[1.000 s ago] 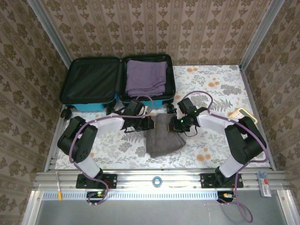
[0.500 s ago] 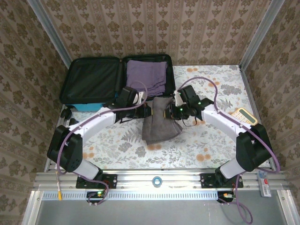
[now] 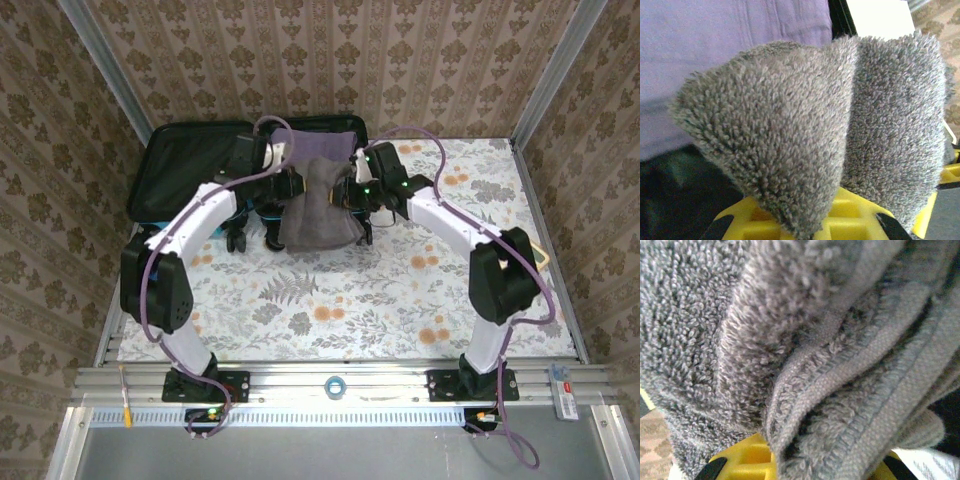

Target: Pack the luggage

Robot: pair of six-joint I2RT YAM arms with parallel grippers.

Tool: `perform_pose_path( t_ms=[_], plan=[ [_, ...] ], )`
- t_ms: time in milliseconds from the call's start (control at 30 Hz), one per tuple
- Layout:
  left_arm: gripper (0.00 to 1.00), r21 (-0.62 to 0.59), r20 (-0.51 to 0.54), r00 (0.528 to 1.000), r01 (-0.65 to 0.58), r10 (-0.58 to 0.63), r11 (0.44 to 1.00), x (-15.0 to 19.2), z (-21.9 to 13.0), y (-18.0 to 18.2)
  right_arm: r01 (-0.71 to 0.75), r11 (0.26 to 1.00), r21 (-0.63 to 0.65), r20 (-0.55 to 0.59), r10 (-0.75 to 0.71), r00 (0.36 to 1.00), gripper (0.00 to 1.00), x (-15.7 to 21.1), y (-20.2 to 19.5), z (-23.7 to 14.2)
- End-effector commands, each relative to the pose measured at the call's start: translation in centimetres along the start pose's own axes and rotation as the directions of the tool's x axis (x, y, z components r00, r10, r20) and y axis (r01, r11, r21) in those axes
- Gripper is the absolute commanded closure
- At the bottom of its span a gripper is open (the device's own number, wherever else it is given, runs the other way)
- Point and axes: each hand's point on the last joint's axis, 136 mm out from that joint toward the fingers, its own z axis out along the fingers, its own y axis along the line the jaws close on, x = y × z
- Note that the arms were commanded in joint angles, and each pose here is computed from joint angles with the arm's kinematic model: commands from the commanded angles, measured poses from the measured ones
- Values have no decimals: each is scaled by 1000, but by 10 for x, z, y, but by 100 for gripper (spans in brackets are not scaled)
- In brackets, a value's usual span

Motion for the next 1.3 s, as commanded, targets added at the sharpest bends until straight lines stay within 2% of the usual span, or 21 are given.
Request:
perform_pose_path(
  t_ms=[0,233,600,900,967,1033,1100,1167,1267],
  plan=[
    [100,37,56,997,-63,61,997,-32,-4,-4,16,998,-59,66,-12,998,100,-36,13,6],
    [100,85,121,992,-54,43,995,-79,11,16,10,998,-54,106,-5,994,100,-78,3,32],
    [100,132,154,988,-8,-13,991,-123,54,53,-3,1000,-16,136,5,991,100,-116,-18,75],
    [100,21,125,991,40,-42,999,-125,75,105,-70,995,71,124,61,990,100,-127,-68,109],
    [97,-14,121,992,46,-44,999,-124,75,114,-83,993,89,129,72,989,92,-130,-78,111],
    [88,-45,113,993,50,-44,998,-122,75,122,-93,991,101,137,79,987,79,-134,-86,110],
    [73,-65,111,993,51,-43,997,-123,73,128,-92,991,102,145,77,986,67,-137,-89,106],
    [61,-69,116,992,57,-49,996,-125,69,130,-75,994,73,143,64,988,57,-142,-84,100],
    [53,-60,129,991,51,-43,997,-131,56,123,-12,1000,10,133,10,991,46,-147,-62,87]
  ],
)
